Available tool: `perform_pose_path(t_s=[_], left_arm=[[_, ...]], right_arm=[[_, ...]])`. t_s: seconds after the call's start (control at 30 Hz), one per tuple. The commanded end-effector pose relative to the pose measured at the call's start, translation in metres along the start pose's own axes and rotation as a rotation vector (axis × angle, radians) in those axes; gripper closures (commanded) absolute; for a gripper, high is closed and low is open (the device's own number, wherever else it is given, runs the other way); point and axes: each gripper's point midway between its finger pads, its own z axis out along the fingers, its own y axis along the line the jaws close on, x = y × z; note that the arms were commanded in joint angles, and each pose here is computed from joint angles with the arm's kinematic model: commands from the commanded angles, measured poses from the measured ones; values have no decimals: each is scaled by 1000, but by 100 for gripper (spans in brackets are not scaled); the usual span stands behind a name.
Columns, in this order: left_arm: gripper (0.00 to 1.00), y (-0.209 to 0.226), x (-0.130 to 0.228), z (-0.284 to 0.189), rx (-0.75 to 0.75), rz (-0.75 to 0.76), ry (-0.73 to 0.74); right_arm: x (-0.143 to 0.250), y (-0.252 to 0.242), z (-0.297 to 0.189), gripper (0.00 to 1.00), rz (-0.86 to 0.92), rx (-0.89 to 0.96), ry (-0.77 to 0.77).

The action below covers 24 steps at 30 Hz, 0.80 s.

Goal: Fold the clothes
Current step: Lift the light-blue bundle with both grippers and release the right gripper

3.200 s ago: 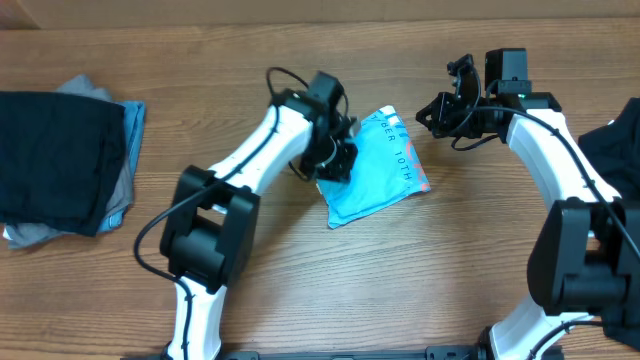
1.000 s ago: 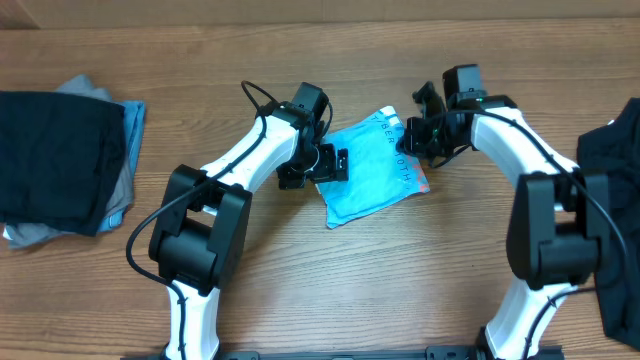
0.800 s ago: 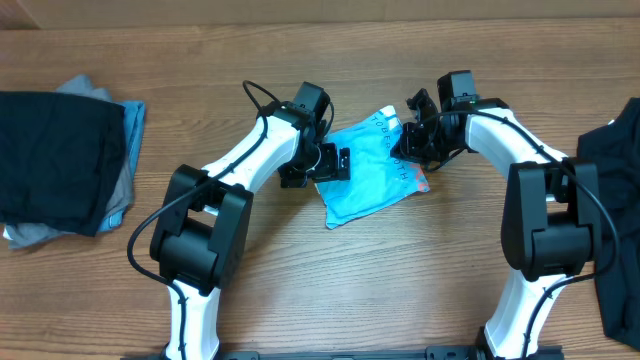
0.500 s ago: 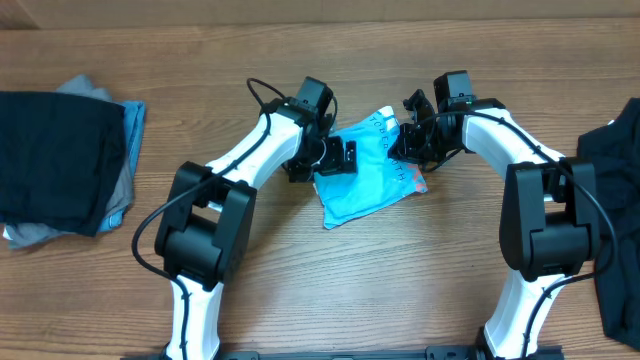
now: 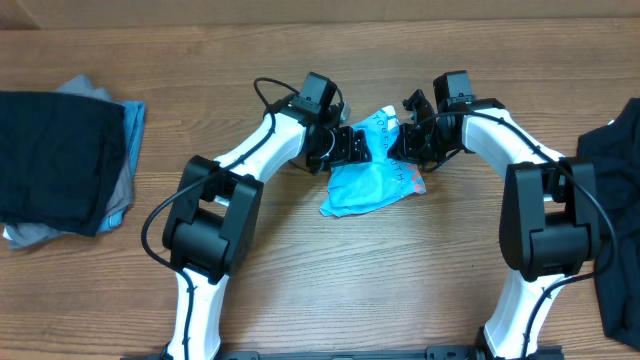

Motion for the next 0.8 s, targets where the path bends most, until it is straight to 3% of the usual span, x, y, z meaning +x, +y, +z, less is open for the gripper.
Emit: perform_pose_path(t_s=[0.0, 0.13, 0.2, 0.27, 0.3, 0.33, 0.53, 0.77], left_arm=[[17, 62, 62, 69, -161, -54, 187], [17, 64, 63, 71, -198, -37, 177], [24, 65, 64, 72, -214, -26, 175], [76, 66, 65, 72, -227, -19, 177], [91, 66, 66, 72, -229, -21, 180], [96, 67, 67, 72, -231, -22, 182], [96, 85, 68, 60, -288, -65, 203], [96, 103, 55, 9, -444, -88, 224]], right_arm=[[7, -1, 14, 96, -6, -5, 36], [7, -1, 14, 96, -6, -5, 36], [7, -1, 14, 96, -6, -4, 37], [7, -1, 14, 96, -6, -4, 37], [7, -1, 14, 96, -6, -4, 37], [7, -1, 14, 96, -6, -4, 37], [6, -3, 12, 96, -3, -4, 33], [3, -14, 6, 96, 25, 1, 18]])
